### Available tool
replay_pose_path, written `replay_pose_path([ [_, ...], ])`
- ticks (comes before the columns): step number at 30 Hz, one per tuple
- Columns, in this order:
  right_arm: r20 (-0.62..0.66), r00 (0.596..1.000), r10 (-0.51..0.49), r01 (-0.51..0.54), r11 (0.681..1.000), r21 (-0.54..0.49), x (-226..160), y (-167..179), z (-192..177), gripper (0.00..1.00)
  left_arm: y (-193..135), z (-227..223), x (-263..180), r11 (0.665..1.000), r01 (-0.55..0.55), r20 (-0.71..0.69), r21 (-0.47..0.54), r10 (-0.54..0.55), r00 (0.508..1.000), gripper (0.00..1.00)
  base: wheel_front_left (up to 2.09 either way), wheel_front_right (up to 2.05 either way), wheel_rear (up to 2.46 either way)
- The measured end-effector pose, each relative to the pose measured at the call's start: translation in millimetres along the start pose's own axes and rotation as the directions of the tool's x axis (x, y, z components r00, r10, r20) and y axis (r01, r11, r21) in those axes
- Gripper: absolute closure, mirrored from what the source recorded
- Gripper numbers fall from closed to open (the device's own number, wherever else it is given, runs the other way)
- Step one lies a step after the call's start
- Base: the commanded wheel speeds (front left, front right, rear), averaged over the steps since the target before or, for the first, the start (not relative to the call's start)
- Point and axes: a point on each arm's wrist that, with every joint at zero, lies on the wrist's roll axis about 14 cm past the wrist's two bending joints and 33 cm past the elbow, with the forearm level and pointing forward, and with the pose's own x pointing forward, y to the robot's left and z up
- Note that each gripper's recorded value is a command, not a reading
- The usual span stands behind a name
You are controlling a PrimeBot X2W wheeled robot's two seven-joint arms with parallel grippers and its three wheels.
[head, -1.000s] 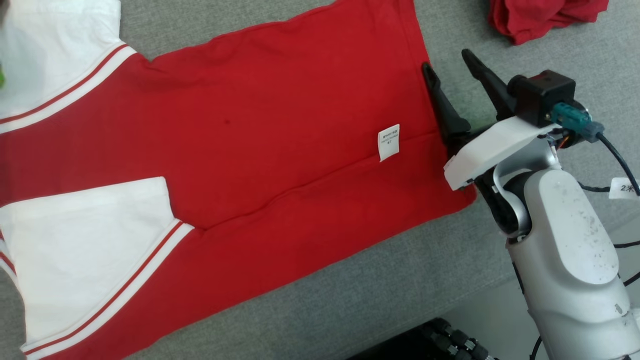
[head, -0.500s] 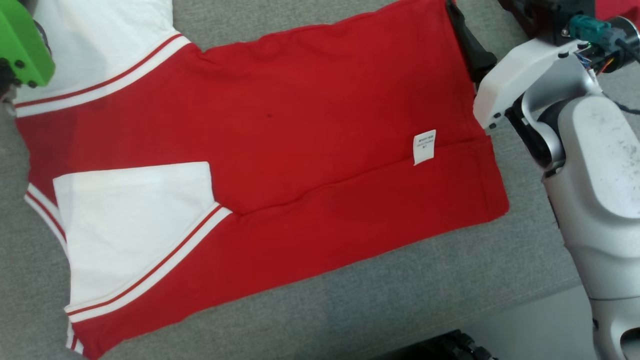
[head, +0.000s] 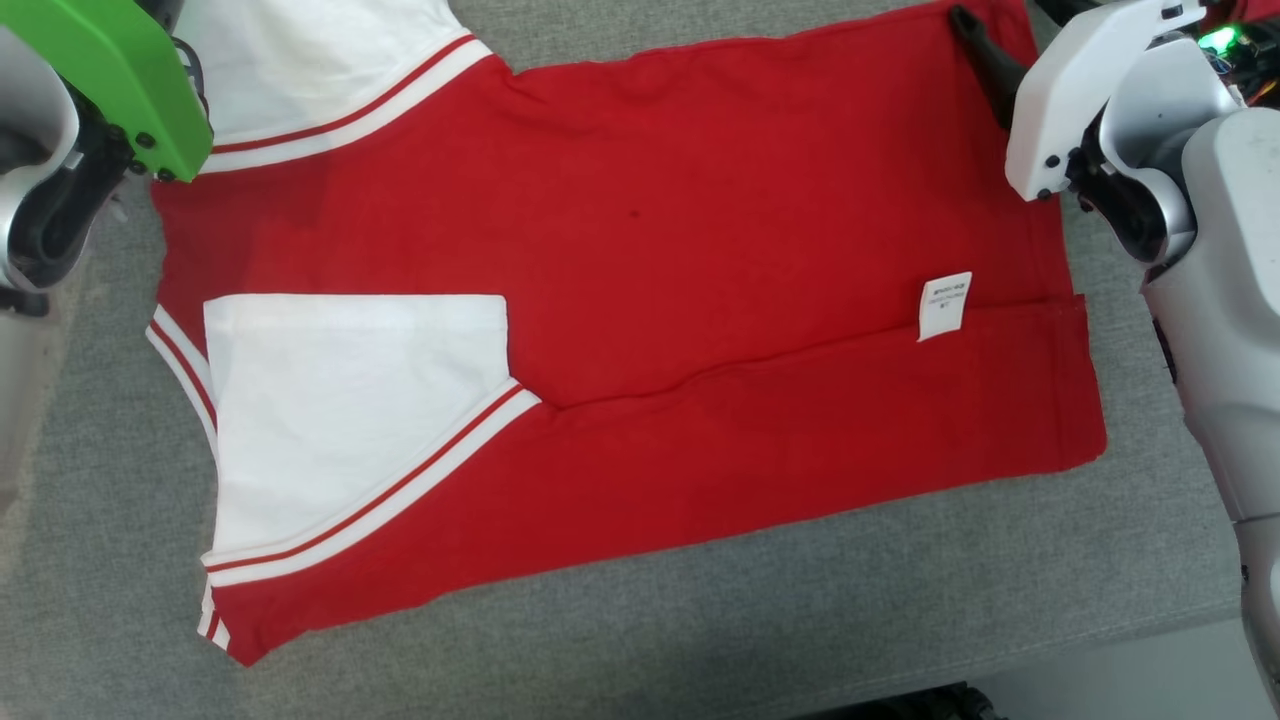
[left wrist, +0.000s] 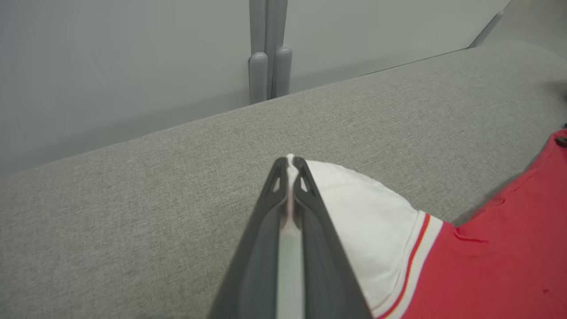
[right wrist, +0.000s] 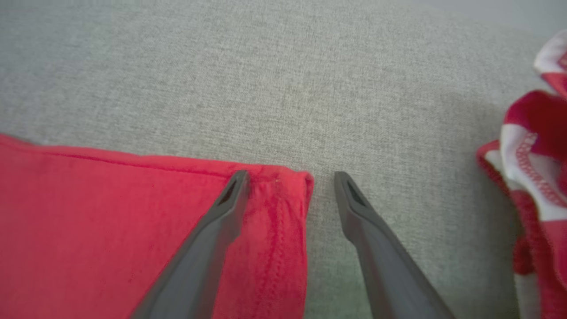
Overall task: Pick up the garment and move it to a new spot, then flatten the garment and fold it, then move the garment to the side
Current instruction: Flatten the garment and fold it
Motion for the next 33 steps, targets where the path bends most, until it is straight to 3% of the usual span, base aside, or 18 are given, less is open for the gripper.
replay_pose_path([
  [1, -0.008, 1.0, 0.006, -0.006, 1.0, 0.017, 1, 1, 0, 0.56, -1, -1, 0, 1.0, 0.002, 0.0, 0.002, -0.002, 1.0, 1.0, 0.0, 0.0, 0.0],
  [2, -0.015, 1.0, 0.011, -0.011, 1.0, 0.024, 2, 2, 0, 0.65, -2, -1, 0, 1.0, 0.004, 0.0, 0.004, -0.004, 1.0, 1.0, 0.0, 0.0, 0.0],
  [3, -0.019, 1.0, 0.015, -0.014, 1.0, 0.026, 2, 3, 0, 0.82, -3, 0, 0, 1.0, 0.007, 0.001, 0.004, -0.007, 1.0, 1.0, 0.0, 0.0, 0.0],
  [5, -0.025, 1.0, 0.016, -0.015, 0.999, 0.029, 1, 2, -1, 1.0, -5, 5, -1, 1.0, 0.013, 0.014, 0.01, -0.013, 1.0, 1.0, 0.0, 0.0, 0.0],
  [19, 0.225, 0.974, -0.015, 0.021, 0.999, -0.027, -18, -1, 45, 1.0, -28, 37, -20, 0.998, 0.059, 0.13, 0.035, -0.063, 0.99, 1.0, 0.0, 0.0, 0.0],
  [26, 0.29, 0.957, -0.004, 0.017, 0.999, -0.042, -48, 3, 32, 1.0, -48, 16, -63, 0.995, 0.095, 0.169, -0.019, -0.09, 0.982, 1.0, 0.0, 0.0, 0.0],
  [33, 0.343, 0.939, -0.015, 0.014, 1.0, 0.005, -87, 7, 14, 1.0, -71, -15, -115, 0.99, 0.083, 0.193, -0.113, -0.06, 0.979, 1.0, 0.0, 0.0, 0.0],
])
